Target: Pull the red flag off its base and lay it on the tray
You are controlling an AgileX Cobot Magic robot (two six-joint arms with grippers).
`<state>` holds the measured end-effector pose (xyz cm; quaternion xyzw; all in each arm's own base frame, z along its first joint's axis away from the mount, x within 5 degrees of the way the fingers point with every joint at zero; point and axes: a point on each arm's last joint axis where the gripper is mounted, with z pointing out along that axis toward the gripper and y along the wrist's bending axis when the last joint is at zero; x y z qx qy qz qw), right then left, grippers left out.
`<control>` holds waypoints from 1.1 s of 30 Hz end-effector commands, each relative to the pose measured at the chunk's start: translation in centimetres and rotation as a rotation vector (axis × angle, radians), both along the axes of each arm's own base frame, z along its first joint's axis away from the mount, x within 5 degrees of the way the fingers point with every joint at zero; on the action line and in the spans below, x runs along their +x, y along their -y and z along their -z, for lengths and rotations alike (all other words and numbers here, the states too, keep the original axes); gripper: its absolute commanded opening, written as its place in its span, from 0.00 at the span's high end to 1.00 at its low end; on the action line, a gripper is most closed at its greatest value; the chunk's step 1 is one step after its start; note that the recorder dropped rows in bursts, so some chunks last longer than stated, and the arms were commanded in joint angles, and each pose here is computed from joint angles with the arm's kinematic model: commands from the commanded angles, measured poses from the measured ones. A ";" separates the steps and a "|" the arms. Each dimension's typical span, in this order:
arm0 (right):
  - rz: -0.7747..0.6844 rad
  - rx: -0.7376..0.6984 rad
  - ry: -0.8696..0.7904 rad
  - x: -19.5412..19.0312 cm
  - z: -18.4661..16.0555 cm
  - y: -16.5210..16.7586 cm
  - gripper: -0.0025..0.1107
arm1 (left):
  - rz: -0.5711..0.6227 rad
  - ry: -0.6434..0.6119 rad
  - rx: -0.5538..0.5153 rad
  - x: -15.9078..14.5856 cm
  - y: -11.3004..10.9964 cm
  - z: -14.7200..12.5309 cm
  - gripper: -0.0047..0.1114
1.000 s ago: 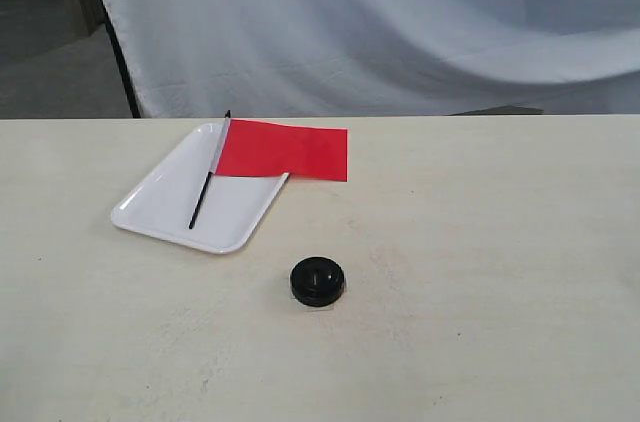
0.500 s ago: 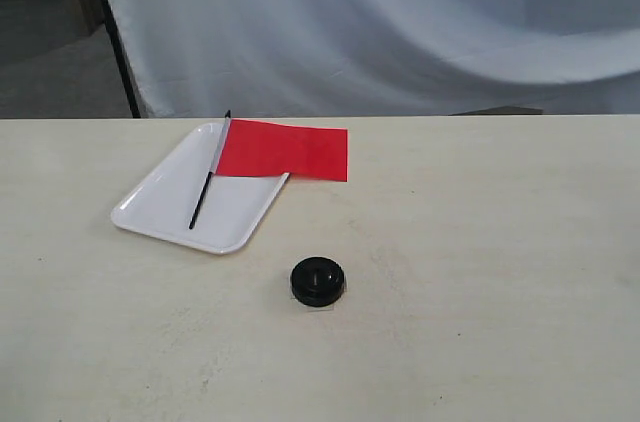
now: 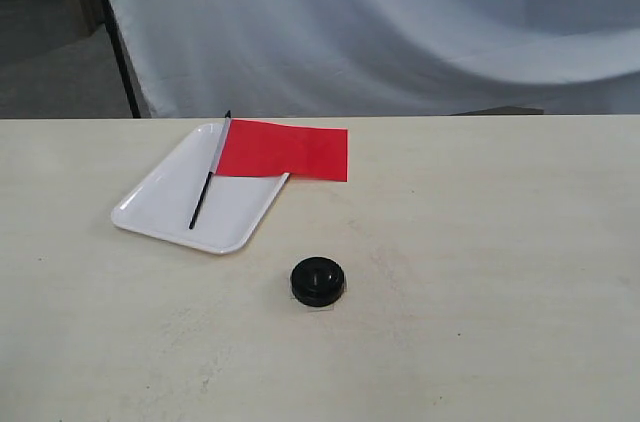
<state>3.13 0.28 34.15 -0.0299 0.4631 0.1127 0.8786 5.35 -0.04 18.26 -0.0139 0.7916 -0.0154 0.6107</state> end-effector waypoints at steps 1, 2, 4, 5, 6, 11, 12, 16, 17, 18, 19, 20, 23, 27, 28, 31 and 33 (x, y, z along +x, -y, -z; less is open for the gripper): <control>-0.014 0.028 0.067 -1.8 0.7 0.5 0.98 | 0.009 0.002 0.001 0.0 0.0 0.0 0.96; -0.019 0.044 0.077 -1.9 0.6 0.5 0.98 | 0.010 0.002 0.001 0.0 0.1 0.0 0.96; -0.050 0.072 0.047 -1.8 0.8 0.5 0.98 | 0.010 0.002 0.001 0.0 0.1 0.0 0.96; -0.058 0.061 0.010 -1.6 1.1 0.3 0.98 | 0.010 0.002 0.001 0.0 0.1 0.0 0.96; -0.065 0.048 -0.031 -1.4 1.4 0.2 0.98 | 0.010 0.002 0.001 0.0 0.1 0.0 0.96; -0.059 -0.067 -0.215 0.0 4.3 -0.5 0.98 | 0.010 0.002 0.001 0.0 0.1 0.0 0.96; -0.049 -0.084 -0.229 0.3 5.2 -0.6 0.98 | 0.010 0.002 0.001 0.0 0.1 0.0 0.96; -0.025 -0.133 -0.306 1.6 9.0 -0.8 0.98 | 0.010 0.002 0.001 0.0 0.1 0.0 0.96; -0.025 -0.139 -0.327 1.8 9.8 -0.9 0.98 | 0.010 0.002 0.001 0.0 0.1 0.0 0.96; -0.022 -0.143 -0.348 2.1 10.9 -0.9 0.98 | 0.010 0.002 0.001 0.0 0.1 0.0 0.96; -0.020 -0.146 -0.360 2.2 11.6 -0.9 0.98 | 0.010 0.002 0.001 0.0 0.1 0.0 0.96; -0.018 -0.146 -0.354 2.2 11.6 -0.9 0.98 | 0.010 0.002 0.001 0.0 0.1 0.0 0.96; -0.042 -0.189 -0.460 2.3 12.6 -1.2 0.98 | 0.010 0.002 0.001 0.0 0.1 0.0 0.96; -0.076 -0.208 -0.575 2.3 13.6 -1.4 0.98 | 0.010 0.002 0.001 0.0 0.1 0.0 0.96; -0.082 -0.217 -0.601 2.3 13.9 -1.5 0.98 | 0.010 0.002 0.001 0.0 0.1 0.0 0.96; -0.114 -0.159 -0.638 2.2 14.1 -1.6 0.98 | 0.010 0.002 0.001 0.0 0.1 0.0 0.96; -0.118 -0.149 -0.641 2.2 14.1 -1.6 0.98 | 0.010 0.002 0.001 0.0 0.1 0.0 0.96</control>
